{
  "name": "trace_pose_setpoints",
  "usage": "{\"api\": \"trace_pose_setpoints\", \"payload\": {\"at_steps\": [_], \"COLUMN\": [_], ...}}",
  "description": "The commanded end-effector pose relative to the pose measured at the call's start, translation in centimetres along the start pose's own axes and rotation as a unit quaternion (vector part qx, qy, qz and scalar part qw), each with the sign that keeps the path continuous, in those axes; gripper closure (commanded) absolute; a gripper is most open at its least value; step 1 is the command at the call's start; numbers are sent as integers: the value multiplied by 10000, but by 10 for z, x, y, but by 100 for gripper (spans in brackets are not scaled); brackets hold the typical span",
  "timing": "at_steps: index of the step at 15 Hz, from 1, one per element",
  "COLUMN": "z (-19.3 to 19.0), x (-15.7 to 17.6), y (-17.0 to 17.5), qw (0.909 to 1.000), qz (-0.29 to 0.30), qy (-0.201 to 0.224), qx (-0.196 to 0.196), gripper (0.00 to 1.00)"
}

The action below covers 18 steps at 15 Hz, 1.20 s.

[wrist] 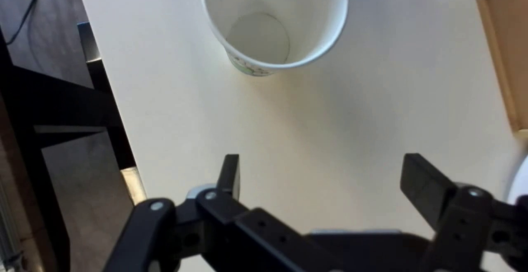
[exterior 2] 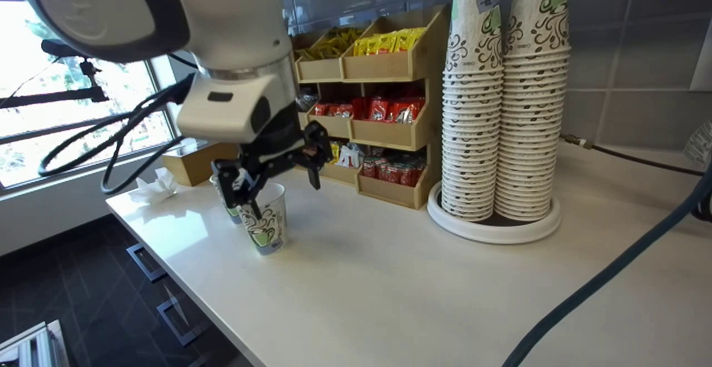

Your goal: Pick up the white paper cup on the right and pour all its contents into the white paper cup on the left

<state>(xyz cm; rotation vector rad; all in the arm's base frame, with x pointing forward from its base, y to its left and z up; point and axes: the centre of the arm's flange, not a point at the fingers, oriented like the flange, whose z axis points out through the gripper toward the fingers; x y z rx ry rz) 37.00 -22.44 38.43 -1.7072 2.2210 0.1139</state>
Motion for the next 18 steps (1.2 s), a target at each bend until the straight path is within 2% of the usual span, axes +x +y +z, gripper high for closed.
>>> {"api": "trace_pose_setpoints", "payload": {"at_steps": [1, 6, 9, 12, 13, 15, 18], "z": [-45, -65, -69, -71, -63, -66, -67], "x": [-39, -86, -107, -126, -116, -124, -125], "y": [0, 5, 13, 22, 11, 13, 14], "qw": [9974, 9853, 9728, 9575, 9681, 9627, 9611], "qz": [-717, -1658, -2262, -2840, -2466, -2667, -2724], "qy": [72, 417, 413, 351, 315, 313, 310], "qx": [84, -48, -290, -355, -325, -321, -322], "gripper": [0, 0, 0, 0, 0, 0, 0]}}
